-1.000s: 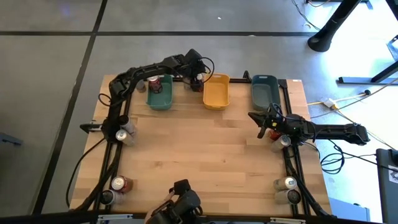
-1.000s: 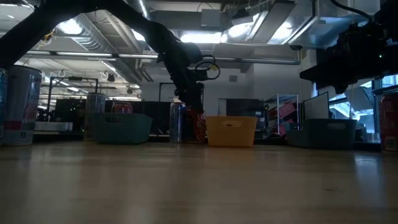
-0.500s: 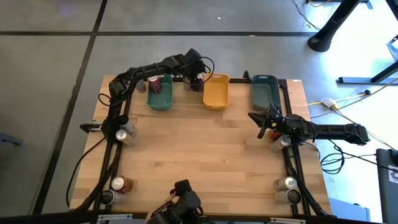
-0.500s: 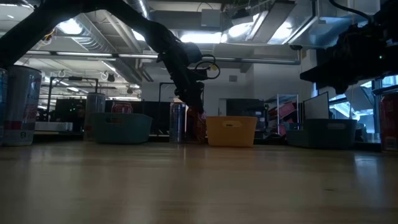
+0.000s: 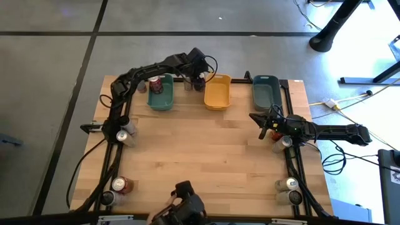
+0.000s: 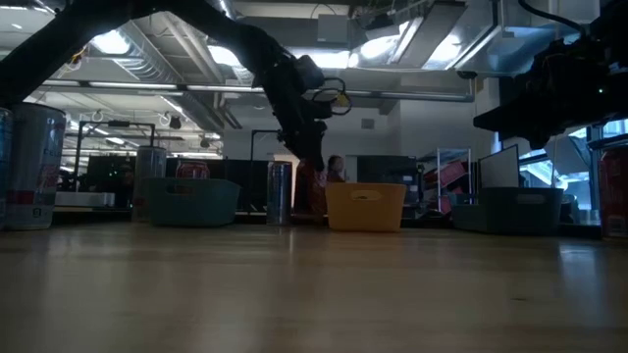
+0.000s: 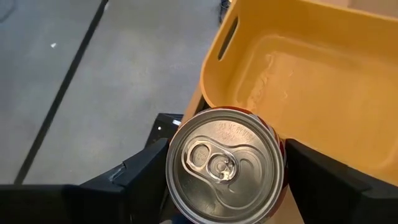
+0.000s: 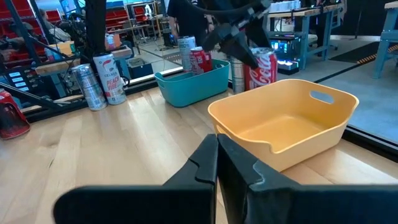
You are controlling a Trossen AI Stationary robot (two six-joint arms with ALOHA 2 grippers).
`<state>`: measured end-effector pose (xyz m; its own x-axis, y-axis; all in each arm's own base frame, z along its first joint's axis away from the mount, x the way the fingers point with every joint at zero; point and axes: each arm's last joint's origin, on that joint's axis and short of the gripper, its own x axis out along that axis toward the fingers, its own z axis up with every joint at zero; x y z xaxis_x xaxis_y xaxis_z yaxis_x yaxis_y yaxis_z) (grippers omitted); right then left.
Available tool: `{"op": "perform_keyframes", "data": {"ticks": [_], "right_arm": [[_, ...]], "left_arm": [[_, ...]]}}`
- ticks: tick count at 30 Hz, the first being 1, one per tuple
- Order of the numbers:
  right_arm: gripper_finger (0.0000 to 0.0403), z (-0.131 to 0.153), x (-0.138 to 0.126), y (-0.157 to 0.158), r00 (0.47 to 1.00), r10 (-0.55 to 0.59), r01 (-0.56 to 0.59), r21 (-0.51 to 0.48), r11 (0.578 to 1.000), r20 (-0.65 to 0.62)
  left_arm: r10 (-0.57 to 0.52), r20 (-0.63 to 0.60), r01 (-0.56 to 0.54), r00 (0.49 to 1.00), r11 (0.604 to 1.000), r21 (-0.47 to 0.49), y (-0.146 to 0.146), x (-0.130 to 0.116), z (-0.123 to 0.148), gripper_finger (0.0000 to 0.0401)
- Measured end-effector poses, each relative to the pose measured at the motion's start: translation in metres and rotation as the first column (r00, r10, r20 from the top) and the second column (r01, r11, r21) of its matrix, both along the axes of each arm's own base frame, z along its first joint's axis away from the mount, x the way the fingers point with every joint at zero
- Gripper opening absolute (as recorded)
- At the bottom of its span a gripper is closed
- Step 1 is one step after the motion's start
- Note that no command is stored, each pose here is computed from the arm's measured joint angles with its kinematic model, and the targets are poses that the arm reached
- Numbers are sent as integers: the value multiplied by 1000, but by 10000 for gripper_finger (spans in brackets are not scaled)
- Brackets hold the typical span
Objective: Sort soda cans
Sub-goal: Put the top red soda can into the green bin
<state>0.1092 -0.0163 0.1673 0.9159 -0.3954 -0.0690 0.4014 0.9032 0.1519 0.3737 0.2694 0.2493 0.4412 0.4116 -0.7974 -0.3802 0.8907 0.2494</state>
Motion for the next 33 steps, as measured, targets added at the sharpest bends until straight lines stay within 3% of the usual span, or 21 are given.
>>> {"op": "perform_keyframes", "data": {"ticks": [6, 13, 19, 33], "right_arm": [[10, 0, 0, 0, 1000, 0, 0, 0, 1000, 0], [10, 0, 0, 0, 1000, 0, 0, 0, 1000, 0], [10, 0, 0, 0, 1000, 0, 0, 0, 1000, 0], [10, -1, 0, 0, 1000, 0, 0, 0, 1000, -6]], "left_arm": [[-19, -6, 19, 1000, 1000, 8, -9, 6, 17, 274], [21, -73, -15, 997, 997, 80, -23, 10, 40, 273], [34, -46, -30, 998, 995, 94, -37, 5, 62, 271], [157, 72, -162, 985, 984, 73, -80, -66, 149, 274]]}}
